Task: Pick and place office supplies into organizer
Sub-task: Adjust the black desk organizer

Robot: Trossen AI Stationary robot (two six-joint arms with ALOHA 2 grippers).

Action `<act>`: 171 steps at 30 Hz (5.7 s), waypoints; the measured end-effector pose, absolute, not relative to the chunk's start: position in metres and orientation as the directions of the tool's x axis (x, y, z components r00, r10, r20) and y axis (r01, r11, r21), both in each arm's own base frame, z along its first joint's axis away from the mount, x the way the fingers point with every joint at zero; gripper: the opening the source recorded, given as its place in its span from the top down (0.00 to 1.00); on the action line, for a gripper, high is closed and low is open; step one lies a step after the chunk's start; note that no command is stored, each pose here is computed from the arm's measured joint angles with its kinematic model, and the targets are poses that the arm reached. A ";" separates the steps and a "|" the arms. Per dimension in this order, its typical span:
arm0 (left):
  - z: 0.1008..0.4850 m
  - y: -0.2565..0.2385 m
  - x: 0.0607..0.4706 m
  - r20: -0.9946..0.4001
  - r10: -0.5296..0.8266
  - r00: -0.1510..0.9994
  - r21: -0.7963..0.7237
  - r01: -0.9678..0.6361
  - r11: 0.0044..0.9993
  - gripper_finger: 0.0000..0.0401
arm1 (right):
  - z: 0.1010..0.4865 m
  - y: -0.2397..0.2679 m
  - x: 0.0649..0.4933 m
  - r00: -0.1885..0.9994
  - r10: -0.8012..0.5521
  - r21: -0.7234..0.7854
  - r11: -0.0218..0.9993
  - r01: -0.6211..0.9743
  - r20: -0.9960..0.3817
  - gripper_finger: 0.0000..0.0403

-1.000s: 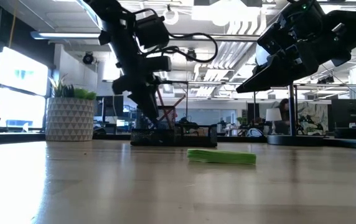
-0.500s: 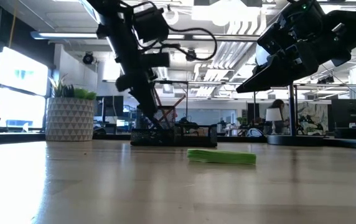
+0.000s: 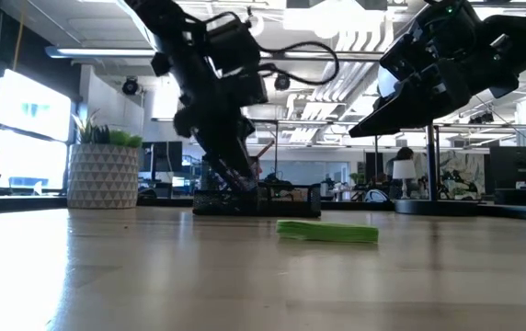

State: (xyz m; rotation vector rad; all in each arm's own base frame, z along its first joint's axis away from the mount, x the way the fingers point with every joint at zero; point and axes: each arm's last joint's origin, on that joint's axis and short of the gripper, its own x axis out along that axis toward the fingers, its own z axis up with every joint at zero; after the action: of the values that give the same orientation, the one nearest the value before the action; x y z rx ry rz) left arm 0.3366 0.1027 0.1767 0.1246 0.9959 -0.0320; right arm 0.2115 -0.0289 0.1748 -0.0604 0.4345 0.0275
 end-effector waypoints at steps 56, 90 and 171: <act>0.148 0.116 0.344 -0.841 0.354 0.410 0.286 -0.217 0.933 0.95 | 0.174 -0.029 0.211 0.900 0.020 -0.048 0.998 -0.046 -0.435 0.48; 0.142 0.107 0.344 -0.849 0.394 0.353 0.340 -0.206 0.918 0.95 | 0.173 -0.028 0.211 0.897 0.025 -0.042 0.998 -0.048 -0.441 0.48; 0.184 0.038 0.316 -0.954 0.074 0.290 0.058 -0.065 0.996 0.94 | 0.172 -0.028 0.210 0.891 0.035 -0.010 0.999 -0.045 -0.454 0.48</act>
State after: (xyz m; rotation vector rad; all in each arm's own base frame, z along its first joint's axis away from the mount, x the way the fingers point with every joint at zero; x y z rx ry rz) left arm 0.3159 0.0377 0.1843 0.0083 1.2733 0.0929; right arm 0.2100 -0.0280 0.1716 -0.0207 0.4704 0.0414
